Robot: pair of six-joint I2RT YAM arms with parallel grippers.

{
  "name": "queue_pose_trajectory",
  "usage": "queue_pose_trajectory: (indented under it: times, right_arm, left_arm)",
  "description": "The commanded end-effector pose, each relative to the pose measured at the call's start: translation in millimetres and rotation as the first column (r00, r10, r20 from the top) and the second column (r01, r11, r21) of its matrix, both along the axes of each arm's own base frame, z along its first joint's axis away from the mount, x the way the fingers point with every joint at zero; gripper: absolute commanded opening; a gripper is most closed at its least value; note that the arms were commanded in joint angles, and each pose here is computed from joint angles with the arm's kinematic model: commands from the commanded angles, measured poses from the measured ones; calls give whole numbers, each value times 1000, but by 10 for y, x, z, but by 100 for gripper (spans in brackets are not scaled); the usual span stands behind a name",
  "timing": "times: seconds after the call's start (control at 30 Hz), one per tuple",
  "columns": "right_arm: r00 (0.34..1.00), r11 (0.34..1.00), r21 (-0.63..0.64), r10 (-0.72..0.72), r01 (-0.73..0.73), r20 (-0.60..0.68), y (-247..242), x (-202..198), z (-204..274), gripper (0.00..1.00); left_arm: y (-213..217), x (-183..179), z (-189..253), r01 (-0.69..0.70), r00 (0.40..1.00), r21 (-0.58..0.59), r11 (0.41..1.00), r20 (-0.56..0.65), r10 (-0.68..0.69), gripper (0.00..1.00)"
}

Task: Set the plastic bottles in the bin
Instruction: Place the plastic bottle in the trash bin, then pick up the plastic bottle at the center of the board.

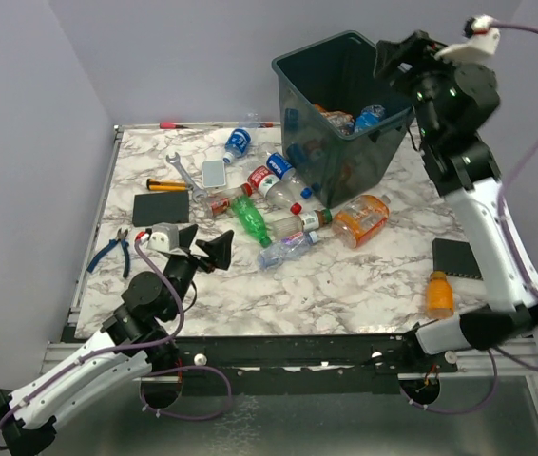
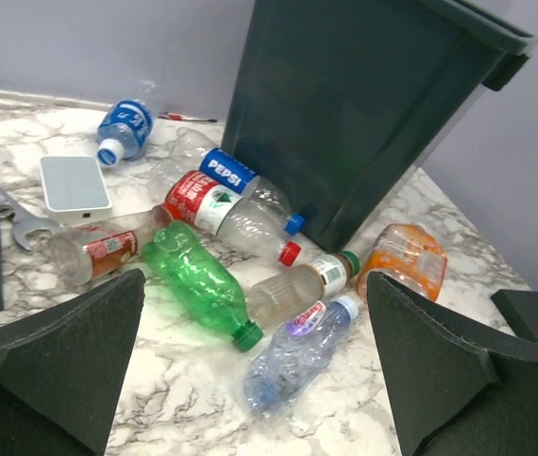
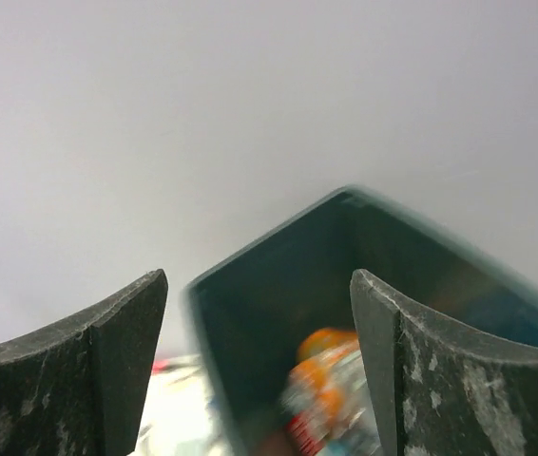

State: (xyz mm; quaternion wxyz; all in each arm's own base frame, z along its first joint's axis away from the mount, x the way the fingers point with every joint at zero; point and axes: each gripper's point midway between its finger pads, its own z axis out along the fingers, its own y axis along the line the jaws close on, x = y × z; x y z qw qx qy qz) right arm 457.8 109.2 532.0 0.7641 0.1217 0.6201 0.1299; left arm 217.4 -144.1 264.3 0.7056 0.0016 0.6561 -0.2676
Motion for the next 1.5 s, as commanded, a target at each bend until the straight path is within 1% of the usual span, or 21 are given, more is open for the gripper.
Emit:
queue_pose_trajectory:
  times: [0.0,0.03,0.1,0.2,0.27,0.3,0.37,0.43,0.53,0.63,0.7,0.8,0.87,1.0,1.27,1.4,1.47]
  right_arm:
    - [908,898,131,413,-419,76,577,-834,13,80]
    - [873,862,136,480,-488,87,644,-1037,-58,80]
    - [815,801,154,574,-578,73,733,-1350,-325,80]
    - [761,744,220,649,-631,-14,762,-1713,-918,80]
    - [751,746,271,651,-608,-110,713,-1869,-1458,80]
    - [757,758,282,639,-588,-136,647,-1970,-1652,80]
    - [763,789,336,600,-515,-239,543,-2054,-2240,80]
    - [752,792,370,595,-487,-283,496,-2168,-2574,79]
    - [729,785,423,599,-453,-331,461,-2319,-2982,78]
    - [708,783,461,598,-417,-376,427,-2439,-3330,77]
    - [697,788,474,592,-393,-404,400,-2497,-3512,77]
    - [694,796,483,578,-364,-430,359,-2547,-3683,77]
    - [694,802,487,569,-347,-441,338,-2557,-3754,76]
    - [687,804,494,563,-330,-459,332,-2563,-3826,76]
    - [677,809,493,560,-321,-478,333,-2562,-3861,75]
    - [675,806,502,562,-314,-479,342,-2549,-3867,75]
    - [675,803,506,564,-314,-476,348,-2541,-3865,75]
  left_arm:
    - [183,90,6,-122,991,1,993,-52,121,99]
    - [186,101,-18,-129,990,11,992,-61,129,99]
    - [159,110,-52,-122,990,31,992,-73,124,99]
    - [66,125,-117,-88,991,75,993,-95,95,99]
    - [-38,132,-168,-45,992,112,993,-115,58,99]
    - [-117,126,-208,-4,992,148,989,-124,23,99]
    - [-339,80,-283,116,986,206,972,-143,-87,99]
    - [-545,45,-405,219,967,252,943,-182,-176,99]
    - [-818,-12,-654,365,919,321,874,-276,-283,99]
    - [-1025,-48,-871,469,866,366,804,-371,-337,99]
    - [-1126,-53,-982,516,839,412,751,-420,-347,99]
    - [-1207,-28,-1163,559,814,500,661,-483,-323,99]
    - [-1242,23,-1277,574,804,543,612,-514,-298,98]
    - [-1276,129,-1529,584,793,600,546,-564,-228,91]
    - [-1234,374,-1946,533,809,697,480,-587,-47,84]
    - [-1186,401,-2102,533,804,720,444,-594,-2,82]
    - [-1169,402,-2140,534,803,724,437,-596,9,80]
